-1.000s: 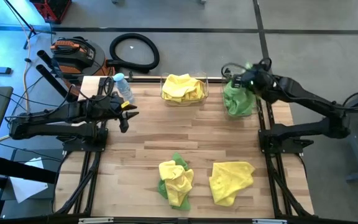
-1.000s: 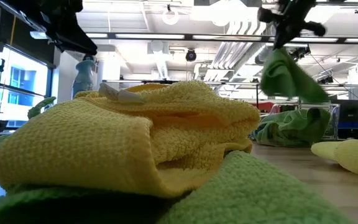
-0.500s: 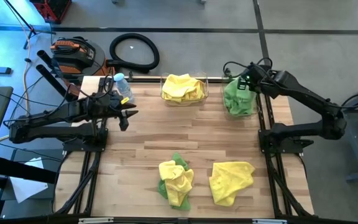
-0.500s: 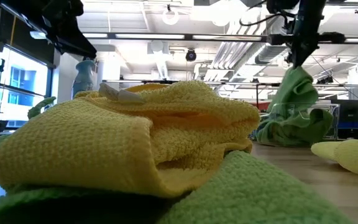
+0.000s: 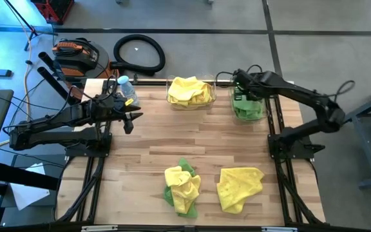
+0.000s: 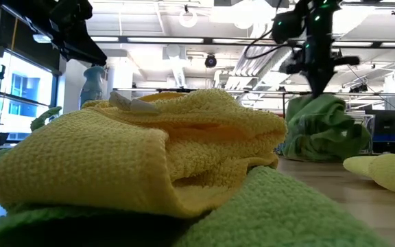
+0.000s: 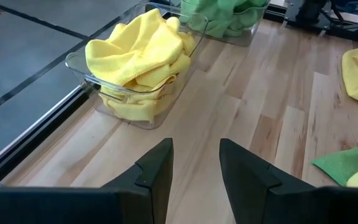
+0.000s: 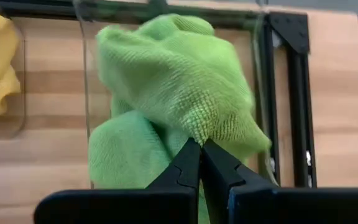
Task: Sort microfiber towel by color & place in baskets
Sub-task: Put the right green microfiber cloth into the right transparent bin
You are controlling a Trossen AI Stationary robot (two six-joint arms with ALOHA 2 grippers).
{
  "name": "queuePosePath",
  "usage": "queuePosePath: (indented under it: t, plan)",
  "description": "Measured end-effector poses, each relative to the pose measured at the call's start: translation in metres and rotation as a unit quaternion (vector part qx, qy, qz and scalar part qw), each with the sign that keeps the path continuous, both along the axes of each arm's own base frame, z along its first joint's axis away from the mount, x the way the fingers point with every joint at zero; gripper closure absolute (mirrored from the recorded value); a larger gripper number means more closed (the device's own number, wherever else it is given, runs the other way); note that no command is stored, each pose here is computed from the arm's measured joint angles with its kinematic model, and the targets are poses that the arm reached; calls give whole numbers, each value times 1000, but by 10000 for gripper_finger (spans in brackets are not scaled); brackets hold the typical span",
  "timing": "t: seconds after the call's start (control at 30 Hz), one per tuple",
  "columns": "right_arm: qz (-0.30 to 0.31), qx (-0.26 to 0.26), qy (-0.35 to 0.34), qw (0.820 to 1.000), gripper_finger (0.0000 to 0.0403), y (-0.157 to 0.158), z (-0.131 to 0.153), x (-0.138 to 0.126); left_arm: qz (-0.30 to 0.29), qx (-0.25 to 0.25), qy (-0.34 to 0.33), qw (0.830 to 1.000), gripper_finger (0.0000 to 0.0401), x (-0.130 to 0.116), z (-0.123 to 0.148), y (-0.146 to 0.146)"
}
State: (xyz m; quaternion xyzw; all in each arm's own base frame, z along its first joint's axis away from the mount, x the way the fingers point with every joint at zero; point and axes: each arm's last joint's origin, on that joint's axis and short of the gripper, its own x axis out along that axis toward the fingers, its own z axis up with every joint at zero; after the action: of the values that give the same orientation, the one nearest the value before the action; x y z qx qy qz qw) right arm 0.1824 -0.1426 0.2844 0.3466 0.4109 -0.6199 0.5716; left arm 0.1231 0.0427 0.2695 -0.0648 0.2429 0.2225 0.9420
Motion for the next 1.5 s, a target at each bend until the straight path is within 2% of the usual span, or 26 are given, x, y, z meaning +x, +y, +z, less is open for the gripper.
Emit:
queuePosePath:
  t: [0.17, 0.37, 0.6, 0.73, 1.1, 1.23, 1.5]
  plan:
    - [33, 6, 12, 999, 403, -20, -21, 20, 1, -2, -1, 1000, 282, 0, 0, 0]
    - [4, 62, 39, 997, 403, -43, -50, 22, 3, -5, 0, 1000, 282, 0, 0, 0]
    - [-20, 108, -30, 994, 403, -72, -81, 17, 3, -5, 0, 1000, 282, 0, 0, 0]
    - [-27, 106, -78, 991, 403, -76, -99, 13, 5, -4, 1, 1000, 282, 0, 0, 0]
    - [-38, 87, -93, 991, 400, -73, -121, 8, 20, -5, 2, 1000, 282, -1, -1, 1]
    - [-36, 88, -96, 991, 371, -72, -121, 8, 22, -10, 8, 1000, 282, -2, -2, 0]
    - [-42, 84, -111, 989, 274, -70, -112, 7, 22, -10, 8, 1000, 282, -2, -2, 0]
